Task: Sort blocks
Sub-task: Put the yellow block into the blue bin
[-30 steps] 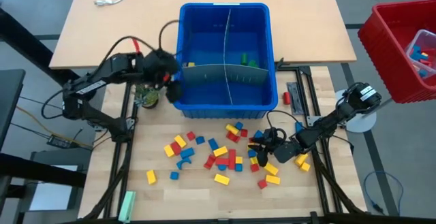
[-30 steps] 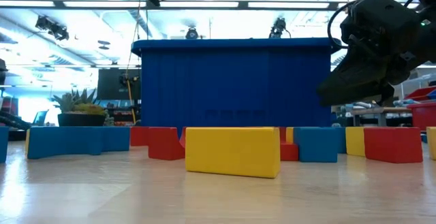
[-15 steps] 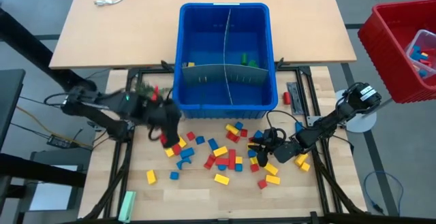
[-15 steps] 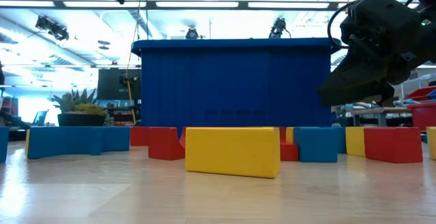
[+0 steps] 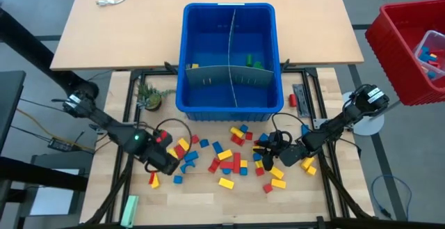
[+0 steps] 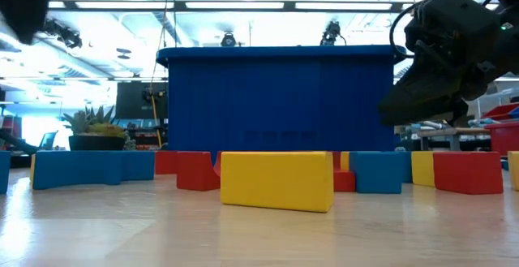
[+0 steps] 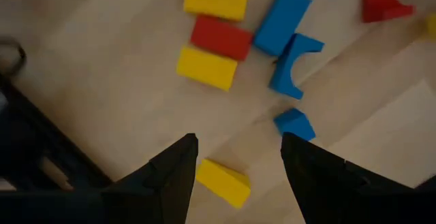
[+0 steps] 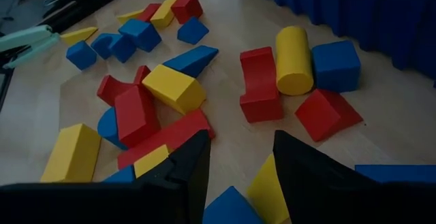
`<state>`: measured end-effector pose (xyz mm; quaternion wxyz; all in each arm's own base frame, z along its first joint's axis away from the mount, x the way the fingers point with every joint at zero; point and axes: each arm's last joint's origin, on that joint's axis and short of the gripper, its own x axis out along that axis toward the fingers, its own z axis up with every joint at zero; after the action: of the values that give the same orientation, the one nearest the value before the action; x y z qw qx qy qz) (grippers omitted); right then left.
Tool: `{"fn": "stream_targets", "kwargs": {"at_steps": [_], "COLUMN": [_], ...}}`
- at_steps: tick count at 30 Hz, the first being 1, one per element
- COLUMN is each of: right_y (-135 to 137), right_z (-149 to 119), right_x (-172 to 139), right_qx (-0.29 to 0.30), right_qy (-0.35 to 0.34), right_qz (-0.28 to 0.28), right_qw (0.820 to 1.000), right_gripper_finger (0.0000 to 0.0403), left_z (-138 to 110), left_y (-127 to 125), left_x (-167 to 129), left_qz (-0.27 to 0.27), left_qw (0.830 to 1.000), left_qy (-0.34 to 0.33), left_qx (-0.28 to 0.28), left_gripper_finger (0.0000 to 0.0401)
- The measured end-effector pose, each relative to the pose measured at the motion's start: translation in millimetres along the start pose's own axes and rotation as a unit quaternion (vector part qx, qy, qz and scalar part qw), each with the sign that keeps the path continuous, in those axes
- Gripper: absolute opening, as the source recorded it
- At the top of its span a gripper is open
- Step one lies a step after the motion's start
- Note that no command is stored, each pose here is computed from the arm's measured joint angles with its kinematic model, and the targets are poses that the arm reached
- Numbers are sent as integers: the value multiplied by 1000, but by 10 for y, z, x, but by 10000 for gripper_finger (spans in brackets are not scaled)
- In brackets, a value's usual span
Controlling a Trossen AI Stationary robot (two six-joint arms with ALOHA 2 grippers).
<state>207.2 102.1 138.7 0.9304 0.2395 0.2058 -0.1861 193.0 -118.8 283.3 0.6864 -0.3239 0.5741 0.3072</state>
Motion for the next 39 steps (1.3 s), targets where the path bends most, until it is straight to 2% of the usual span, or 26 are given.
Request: {"fn": "stream_targets", "kwargs": {"at_steps": [3,6,10,13,17,24,34,39], "right_y": [5,6,2,3,-3,-3,-4,-4], "right_z": [5,11,15,13,20,21,24,24], "right_x": [0,3,8,8,15,16,17,17], "right_qx": [-7,-10,-15,-24,-24,-26,-26,-26], "right_qy": [-2,-5,-3,-1,-2,-2,-2,-3], "right_qz": [2,2,2,4,2,2,2,2], "right_qw": [1000,1000,1000,1000,1000,1000,1000,1000], "right_gripper_finger": [151,151,151,151,151,151,151,151], "left_z": [-115,-227,-341,-433,-570,-815,-909,-964], "left_y": [-17,-33,10,32,16,120,29,-14], "left_x": [116,235,363,458,556,650,900,1051], "left_qz": [-10,-25,-15,-13,-36,-8,2,37], "left_qw": [999,998,994,990,982,966,967,967], "left_qy": [8,22,31,53,78,80,56,65], "left_qx": [-41,-56,-102,-127,-167,-247,-247,-243], "left_gripper_finger": [223,223,225,233,252,273,273,273]}}
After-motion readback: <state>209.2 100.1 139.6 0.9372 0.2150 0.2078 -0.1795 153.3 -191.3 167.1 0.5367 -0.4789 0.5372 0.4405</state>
